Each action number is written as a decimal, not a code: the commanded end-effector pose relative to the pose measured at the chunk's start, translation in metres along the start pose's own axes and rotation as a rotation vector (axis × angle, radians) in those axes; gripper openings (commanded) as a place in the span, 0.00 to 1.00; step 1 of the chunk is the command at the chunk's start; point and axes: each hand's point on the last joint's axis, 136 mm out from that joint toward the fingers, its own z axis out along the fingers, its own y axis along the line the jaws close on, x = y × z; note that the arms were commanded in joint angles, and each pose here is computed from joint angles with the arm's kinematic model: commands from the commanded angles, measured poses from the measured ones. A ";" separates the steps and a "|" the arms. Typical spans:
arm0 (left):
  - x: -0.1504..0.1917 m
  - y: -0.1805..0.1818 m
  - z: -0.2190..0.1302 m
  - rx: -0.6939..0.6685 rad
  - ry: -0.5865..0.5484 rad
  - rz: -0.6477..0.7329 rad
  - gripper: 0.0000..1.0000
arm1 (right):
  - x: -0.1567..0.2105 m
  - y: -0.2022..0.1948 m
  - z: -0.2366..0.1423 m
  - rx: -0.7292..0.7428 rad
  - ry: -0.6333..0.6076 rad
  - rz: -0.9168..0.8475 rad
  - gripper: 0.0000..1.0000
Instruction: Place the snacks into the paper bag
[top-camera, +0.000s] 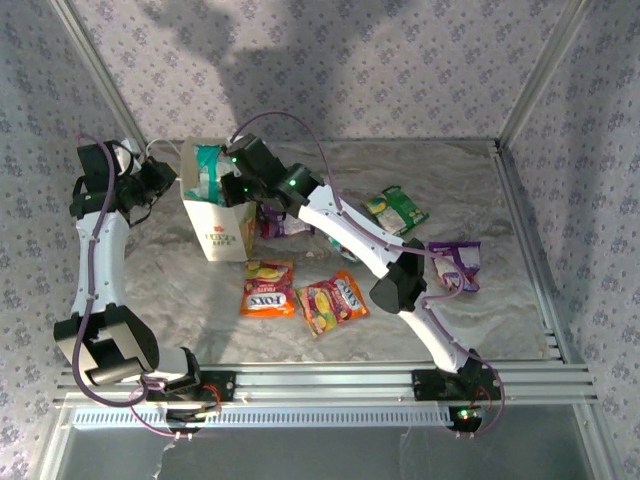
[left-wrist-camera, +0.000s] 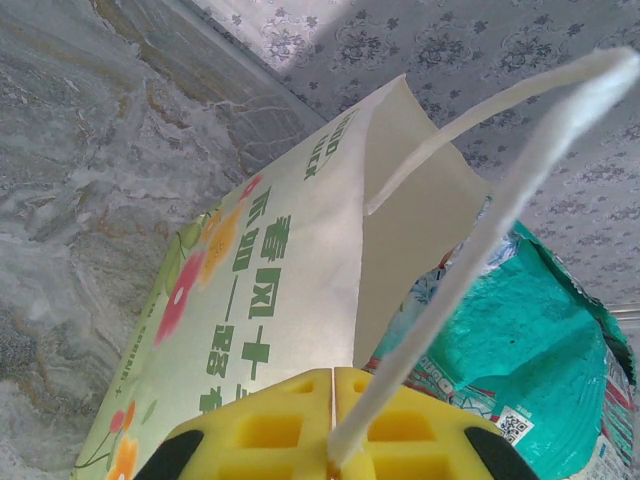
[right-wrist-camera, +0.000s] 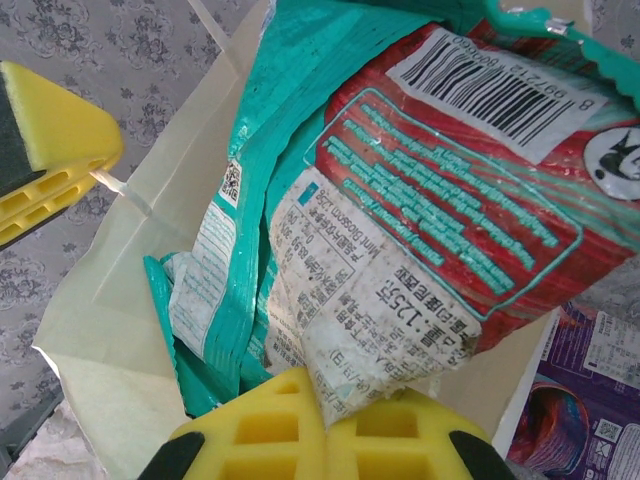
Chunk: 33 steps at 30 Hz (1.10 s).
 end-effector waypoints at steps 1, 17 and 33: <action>-0.005 -0.006 -0.009 0.004 -0.011 0.020 0.10 | -0.003 0.011 -0.007 -0.028 -0.003 -0.028 0.04; -0.004 -0.004 -0.008 0.002 -0.005 0.019 0.11 | -0.010 0.018 -0.016 -0.063 -0.016 -0.044 0.16; -0.002 -0.006 -0.012 0.002 -0.004 0.020 0.11 | -0.018 0.031 -0.039 -0.114 -0.020 -0.054 0.26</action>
